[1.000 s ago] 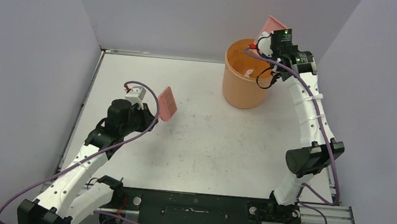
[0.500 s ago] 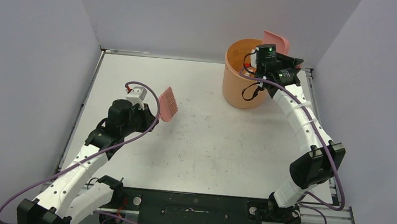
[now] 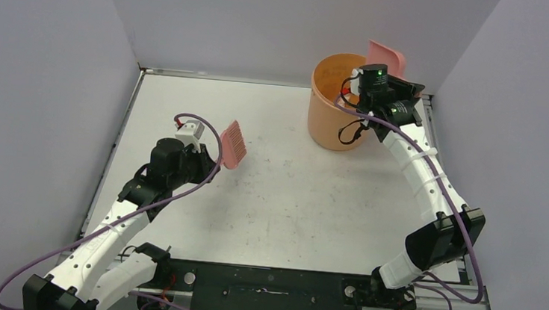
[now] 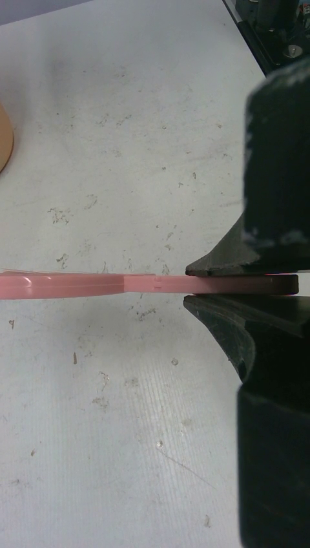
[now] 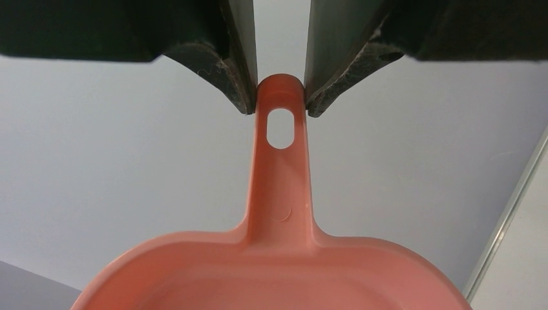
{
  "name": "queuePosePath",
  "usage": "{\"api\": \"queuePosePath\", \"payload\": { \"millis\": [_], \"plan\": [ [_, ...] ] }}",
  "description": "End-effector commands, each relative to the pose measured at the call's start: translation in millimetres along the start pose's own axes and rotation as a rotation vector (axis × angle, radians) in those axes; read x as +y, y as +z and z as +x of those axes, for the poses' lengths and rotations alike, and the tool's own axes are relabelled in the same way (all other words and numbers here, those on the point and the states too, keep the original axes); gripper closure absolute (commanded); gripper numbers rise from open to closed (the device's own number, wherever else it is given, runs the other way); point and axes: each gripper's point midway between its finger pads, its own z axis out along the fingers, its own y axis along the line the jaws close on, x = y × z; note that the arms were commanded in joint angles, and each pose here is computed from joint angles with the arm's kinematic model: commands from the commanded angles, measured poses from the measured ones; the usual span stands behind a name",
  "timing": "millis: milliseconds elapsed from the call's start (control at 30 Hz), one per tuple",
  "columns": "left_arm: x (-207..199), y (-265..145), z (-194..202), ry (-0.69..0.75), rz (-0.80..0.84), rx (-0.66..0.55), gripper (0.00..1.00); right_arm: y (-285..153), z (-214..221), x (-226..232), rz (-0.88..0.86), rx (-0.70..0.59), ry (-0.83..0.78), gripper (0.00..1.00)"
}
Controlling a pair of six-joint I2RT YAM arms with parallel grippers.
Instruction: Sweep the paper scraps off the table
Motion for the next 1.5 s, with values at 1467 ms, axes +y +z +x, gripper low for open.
{"api": "queuePosePath", "payload": {
  "millis": [1467],
  "plan": [
    [-79.0, -2.3, 31.7, -0.088, 0.288, 0.154, 1.00, -130.2, 1.5, 351.1, -1.103, -0.615, 0.125, 0.76]
  ]
}}
